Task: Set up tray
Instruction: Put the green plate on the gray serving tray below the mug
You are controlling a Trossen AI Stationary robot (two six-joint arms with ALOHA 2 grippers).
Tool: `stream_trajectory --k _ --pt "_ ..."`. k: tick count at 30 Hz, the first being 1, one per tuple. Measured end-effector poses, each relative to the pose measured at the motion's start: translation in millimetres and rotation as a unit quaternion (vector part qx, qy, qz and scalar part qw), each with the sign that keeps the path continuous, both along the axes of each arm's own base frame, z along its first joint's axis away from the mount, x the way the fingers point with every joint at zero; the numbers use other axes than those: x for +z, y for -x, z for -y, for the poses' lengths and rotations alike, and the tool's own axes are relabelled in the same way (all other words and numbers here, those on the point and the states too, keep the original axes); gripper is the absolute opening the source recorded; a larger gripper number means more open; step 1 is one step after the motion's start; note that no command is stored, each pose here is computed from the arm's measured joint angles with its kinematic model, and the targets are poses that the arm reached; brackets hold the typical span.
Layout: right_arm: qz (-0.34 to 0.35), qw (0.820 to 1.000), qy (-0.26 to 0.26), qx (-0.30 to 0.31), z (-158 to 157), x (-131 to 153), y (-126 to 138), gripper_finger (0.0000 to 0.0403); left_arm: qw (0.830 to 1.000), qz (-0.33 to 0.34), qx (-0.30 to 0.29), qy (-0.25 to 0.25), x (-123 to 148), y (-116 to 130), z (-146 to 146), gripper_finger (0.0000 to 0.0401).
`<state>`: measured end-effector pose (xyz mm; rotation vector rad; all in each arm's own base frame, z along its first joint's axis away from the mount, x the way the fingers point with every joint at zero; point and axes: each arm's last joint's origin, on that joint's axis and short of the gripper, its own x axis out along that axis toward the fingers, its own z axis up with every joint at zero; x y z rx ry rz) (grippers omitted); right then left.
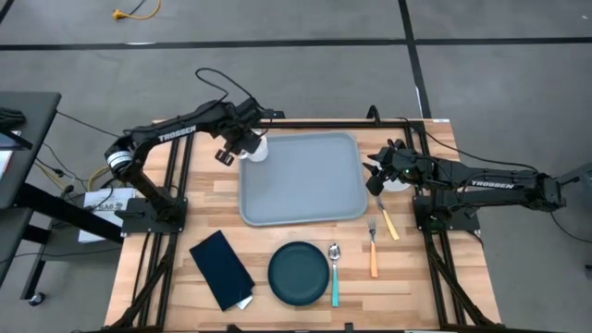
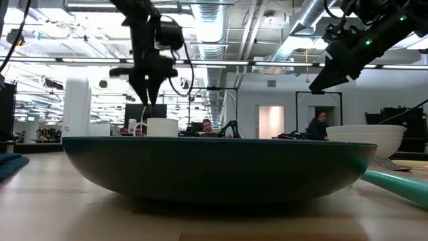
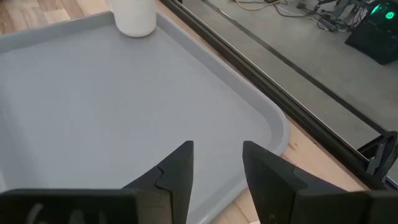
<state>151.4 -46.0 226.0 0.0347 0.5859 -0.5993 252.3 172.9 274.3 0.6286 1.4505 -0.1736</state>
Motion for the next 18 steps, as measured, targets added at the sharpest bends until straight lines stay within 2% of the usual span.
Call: stream_trajectory --k 2,5,9,11,14,16,18 --pt "0.0 1.0 0.0 0.0 0 0 0 0.0134 0.999 0.008 0.051 0.016 13 -1 6 0.011" --pt "0.0 1.0 0.0 0.0 0 0 0 0.0134 0.987 0.022 0.142 0.075 27 -1 19 0.011" --pt "0.0 1.0 0.0 0.0 0 0 0 0.0132 0.955 0.026 0.239 0.175 36 -2 39 0.011" --pt "0.0 1.0 0.0 0.0 0 0 0 0.0133 0.935 0.03 0.268 0.229 36 -5 47 0.011" --pt "0.0 1.0 0.0 0.0 0 0 0 0.0134 0.919 0.027 0.244 0.308 33 -11 65 0.011" --pt "0.0 1.0 0.0 0.0 0 0 0 0.0134 0.925 0.011 0.192 0.328 27 -16 80 0.011" --pt "0.0 1.0 0.0 0.0 0 0 0 0.0133 0.934 0.002 0.144 0.327 23 -21 96 0.011"
